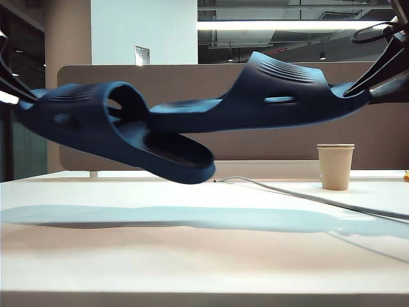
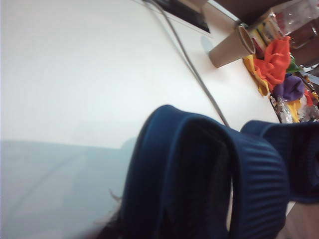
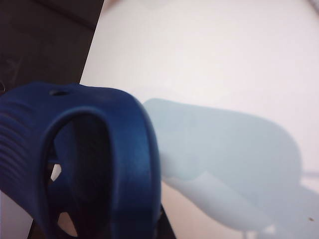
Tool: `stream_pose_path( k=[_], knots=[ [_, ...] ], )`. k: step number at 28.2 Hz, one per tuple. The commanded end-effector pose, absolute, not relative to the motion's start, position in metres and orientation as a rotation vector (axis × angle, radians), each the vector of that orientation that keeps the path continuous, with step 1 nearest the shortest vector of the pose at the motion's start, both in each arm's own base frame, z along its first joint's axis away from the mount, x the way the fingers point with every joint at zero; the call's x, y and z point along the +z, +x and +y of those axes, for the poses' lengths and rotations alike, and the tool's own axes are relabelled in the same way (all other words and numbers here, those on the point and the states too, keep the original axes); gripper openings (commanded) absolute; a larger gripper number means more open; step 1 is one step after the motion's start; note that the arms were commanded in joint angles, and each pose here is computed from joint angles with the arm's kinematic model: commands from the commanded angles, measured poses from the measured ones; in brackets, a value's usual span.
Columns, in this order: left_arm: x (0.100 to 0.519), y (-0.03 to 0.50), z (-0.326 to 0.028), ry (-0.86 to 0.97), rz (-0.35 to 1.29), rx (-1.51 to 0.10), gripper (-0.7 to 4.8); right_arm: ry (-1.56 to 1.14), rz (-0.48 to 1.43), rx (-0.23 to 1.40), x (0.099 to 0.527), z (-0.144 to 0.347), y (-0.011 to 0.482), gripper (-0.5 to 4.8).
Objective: Interlock the pair of blue slippers on the table with their fronts facing up.
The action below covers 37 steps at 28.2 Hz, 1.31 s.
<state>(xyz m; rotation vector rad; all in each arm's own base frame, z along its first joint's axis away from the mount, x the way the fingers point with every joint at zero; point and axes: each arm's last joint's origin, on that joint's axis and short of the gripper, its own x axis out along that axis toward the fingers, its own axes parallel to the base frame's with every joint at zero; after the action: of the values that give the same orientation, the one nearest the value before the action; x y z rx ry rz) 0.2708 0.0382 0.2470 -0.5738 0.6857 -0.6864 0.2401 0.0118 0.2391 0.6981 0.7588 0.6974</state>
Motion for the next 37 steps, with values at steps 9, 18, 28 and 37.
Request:
stream_pose_path(
  k=[9, 18, 28, 37],
  knots=[
    [0.231, 0.288, 0.014, -0.644, 0.78, -0.696, -0.03, 0.647, 0.839, 0.674, 0.219, 0.018, 0.248, -0.02],
    [0.22, 0.293, 0.011, -0.682, 0.828, -0.687, -0.03, 0.666, 0.911, 0.664, 0.194, 0.022, 0.263, -0.02],
    [0.212, 0.305, -0.002, -0.717, 0.834, -0.7, -0.03, 0.668, 0.923, 0.667, 0.183, 0.034, 0.272, -0.02],
    [0.206, 0.312, -0.01, -0.754, 0.852, -0.704, -0.03, 0.652, 0.912, 0.6, 0.182, 0.042, 0.276, -0.02]
  ],
)
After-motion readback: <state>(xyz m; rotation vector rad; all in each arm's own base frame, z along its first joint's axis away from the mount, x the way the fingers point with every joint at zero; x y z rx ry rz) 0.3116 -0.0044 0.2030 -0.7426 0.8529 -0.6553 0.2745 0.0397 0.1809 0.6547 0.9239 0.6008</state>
